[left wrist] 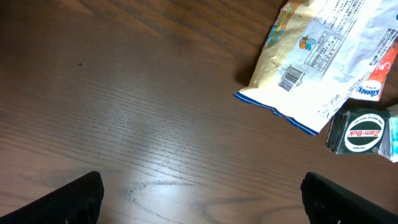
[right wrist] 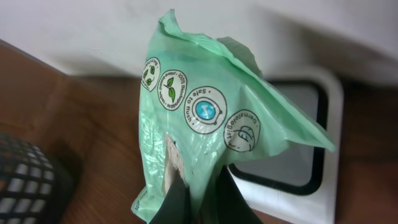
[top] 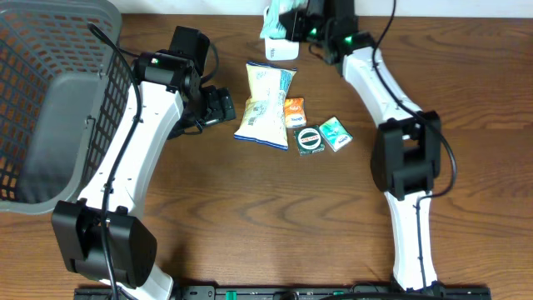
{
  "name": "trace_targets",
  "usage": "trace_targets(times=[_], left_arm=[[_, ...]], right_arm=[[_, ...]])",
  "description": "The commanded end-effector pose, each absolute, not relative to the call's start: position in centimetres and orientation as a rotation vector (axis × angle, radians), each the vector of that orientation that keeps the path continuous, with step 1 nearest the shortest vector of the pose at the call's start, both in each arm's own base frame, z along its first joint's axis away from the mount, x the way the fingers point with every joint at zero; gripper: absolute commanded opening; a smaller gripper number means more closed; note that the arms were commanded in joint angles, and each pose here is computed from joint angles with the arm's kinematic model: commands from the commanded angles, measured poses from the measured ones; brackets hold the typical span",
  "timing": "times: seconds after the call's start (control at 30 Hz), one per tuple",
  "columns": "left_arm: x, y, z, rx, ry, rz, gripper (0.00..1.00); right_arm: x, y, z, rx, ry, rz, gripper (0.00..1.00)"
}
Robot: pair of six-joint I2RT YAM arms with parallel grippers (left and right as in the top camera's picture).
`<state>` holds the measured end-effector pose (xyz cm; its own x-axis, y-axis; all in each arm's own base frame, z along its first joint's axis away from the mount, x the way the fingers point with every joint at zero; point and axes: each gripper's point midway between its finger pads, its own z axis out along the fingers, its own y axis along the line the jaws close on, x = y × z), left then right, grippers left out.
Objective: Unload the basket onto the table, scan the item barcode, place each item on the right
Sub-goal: 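Hold the green pack's barcode in front of the white scanner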
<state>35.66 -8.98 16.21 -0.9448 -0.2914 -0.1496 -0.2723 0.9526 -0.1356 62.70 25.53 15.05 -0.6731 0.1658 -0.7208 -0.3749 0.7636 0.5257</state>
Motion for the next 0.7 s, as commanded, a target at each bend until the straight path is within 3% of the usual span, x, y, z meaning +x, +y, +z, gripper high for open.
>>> trace_targets(times=[0.0, 0.4, 0.67], left_arm=[[35.5, -8.8, 15.9, -0.451, 2.945, -0.161, 1.0], [35.5, -8.8, 15.9, -0.451, 2.945, -0.161, 1.0], [35.5, -8.8, 15.9, -0.451, 2.945, -0.161, 1.0]], right_arm=[[63.1, 25.8, 12.7, -0.138, 2.177, 0.895, 0.01], [63.6, 24.7, 12.2, -0.1, 2.188, 0.828, 0.01], [65.2, 23.7, 16.4, -0.032, 2.084, 0.922, 0.01]])
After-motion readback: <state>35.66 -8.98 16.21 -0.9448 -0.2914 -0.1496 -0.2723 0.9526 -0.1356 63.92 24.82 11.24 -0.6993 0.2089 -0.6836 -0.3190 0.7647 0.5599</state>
